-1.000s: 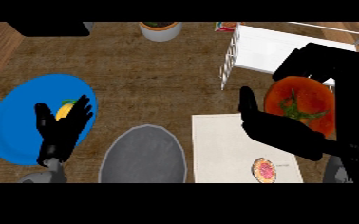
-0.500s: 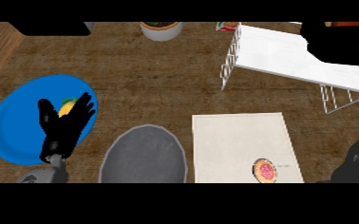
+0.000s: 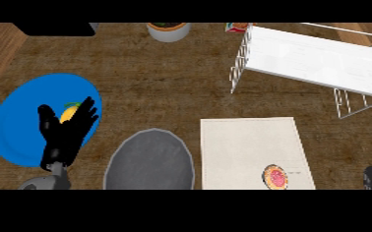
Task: Pick the tomato from the placemat and place it in the tiered shelf
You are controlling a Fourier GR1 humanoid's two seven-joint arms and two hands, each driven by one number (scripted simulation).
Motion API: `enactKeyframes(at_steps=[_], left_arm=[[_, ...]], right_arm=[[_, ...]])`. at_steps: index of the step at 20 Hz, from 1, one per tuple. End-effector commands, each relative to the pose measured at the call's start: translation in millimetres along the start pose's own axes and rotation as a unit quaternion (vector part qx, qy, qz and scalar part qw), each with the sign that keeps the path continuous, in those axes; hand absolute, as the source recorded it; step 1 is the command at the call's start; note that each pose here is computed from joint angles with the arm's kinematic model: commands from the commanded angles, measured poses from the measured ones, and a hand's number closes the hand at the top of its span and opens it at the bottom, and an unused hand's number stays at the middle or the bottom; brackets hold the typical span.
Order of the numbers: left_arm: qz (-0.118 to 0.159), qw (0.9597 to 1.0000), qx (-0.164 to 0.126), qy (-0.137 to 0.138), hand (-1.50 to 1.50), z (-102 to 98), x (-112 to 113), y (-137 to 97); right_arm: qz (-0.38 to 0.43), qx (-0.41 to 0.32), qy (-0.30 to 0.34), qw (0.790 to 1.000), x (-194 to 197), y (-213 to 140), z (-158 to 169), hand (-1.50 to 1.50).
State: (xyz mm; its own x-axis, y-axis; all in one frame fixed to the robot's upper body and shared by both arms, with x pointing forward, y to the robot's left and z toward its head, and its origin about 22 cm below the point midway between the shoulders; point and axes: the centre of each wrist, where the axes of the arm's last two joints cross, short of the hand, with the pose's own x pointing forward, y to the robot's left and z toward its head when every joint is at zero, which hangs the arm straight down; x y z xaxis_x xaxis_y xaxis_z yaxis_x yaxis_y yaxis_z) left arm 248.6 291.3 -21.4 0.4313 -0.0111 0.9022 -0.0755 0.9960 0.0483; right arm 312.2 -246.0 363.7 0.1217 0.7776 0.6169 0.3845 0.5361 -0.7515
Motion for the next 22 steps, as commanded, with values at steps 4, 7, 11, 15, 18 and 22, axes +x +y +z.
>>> enactKeyframes(at_steps=[4, 7, 11, 15, 18, 22], left_arm=[[-0.006, 1.0, -0.002, 0.003, 0.0, -2, -6, 14], [-0.009, 0.9999, 0.001, 0.006, 0.0, 2, 7, 8], [0.001, 1.0, 0.002, 0.005, 0.0, 8, -3, 10], [0.003, 0.9999, -0.008, 0.007, 0.0, -6, -8, -10], [-0.002, 0.9999, -0.004, 0.009, 0.0, 1, 2, 10], [-0.003, 1.0, 0.003, 0.006, 0.0, 8, -2, -1]], right_arm=[[0.033, 0.027, 0.003, 0.999, -33, 7, -39, 1.5], [0.036, 0.025, 0.003, 0.999, -36, 6, -55, 1.5], [0.045, 0.017, 0.006, 0.999, -39, 14, -65, 1.5], [0.056, 0.017, 0.001, 0.998, -42, 19, -84, 1.5], [0.055, 0.013, 0.007, 0.998, -61, 43, -89, 1.5], [0.031, 0.006, -0.011, 0.999, -64, 44, -100, 1.5]])
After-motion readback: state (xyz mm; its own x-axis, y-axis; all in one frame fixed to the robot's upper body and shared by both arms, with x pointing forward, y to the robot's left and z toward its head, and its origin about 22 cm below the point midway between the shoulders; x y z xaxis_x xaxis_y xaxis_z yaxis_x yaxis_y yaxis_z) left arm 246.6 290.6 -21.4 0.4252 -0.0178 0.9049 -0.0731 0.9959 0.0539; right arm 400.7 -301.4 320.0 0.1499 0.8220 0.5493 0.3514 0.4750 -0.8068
